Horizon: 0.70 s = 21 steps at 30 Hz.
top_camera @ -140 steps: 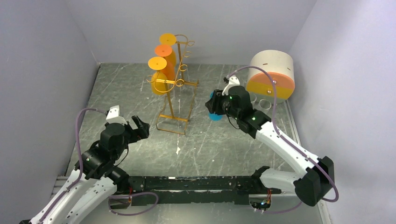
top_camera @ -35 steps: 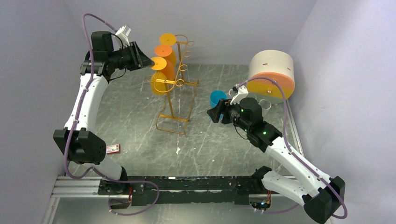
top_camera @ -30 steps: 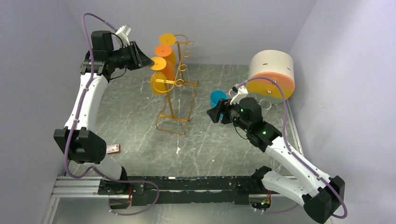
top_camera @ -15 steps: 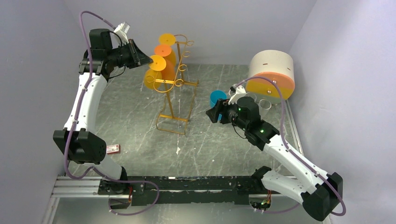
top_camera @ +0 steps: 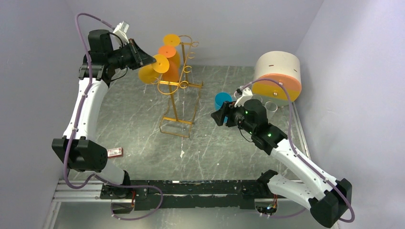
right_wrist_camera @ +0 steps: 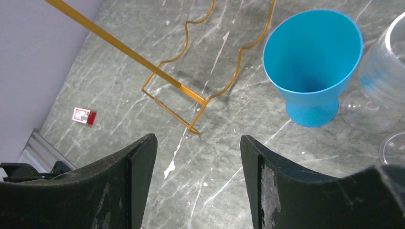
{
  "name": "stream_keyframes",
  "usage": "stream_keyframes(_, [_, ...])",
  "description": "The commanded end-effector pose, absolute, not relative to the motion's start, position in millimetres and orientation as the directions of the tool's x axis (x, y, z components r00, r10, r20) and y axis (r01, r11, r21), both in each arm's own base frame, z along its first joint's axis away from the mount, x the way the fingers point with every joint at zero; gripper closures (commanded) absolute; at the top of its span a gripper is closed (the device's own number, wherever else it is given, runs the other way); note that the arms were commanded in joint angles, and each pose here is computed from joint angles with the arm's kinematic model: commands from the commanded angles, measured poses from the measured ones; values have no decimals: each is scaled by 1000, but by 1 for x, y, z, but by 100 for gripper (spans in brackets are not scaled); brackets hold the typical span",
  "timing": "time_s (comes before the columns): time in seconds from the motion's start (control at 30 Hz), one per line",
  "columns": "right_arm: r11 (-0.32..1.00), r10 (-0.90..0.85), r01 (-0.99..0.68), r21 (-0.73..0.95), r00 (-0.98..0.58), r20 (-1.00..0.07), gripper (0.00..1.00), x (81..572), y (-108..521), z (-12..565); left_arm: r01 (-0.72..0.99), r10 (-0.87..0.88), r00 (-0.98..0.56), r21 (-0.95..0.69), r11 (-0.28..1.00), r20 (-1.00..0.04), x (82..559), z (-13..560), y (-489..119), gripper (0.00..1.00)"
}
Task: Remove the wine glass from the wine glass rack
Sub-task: Pick up the wine glass from the wine rack.
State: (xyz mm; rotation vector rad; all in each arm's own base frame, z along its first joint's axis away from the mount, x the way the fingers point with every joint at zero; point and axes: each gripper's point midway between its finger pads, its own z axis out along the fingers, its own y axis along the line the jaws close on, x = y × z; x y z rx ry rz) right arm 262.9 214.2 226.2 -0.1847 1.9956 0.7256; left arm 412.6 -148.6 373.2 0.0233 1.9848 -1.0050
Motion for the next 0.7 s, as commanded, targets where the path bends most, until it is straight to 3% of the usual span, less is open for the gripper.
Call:
stream_keyframes(0.0, [820, 196, -397, 412, -482, -854, 31, 262, 205, 237, 398, -384, -573, -655, 642, -724, 408, 396, -152, 93])
stream_keyframes(0.67, [824, 195, -393, 408, -479, -856, 31, 260, 202, 238, 393, -446, -502, -655, 646, -741, 407, 417, -139, 93])
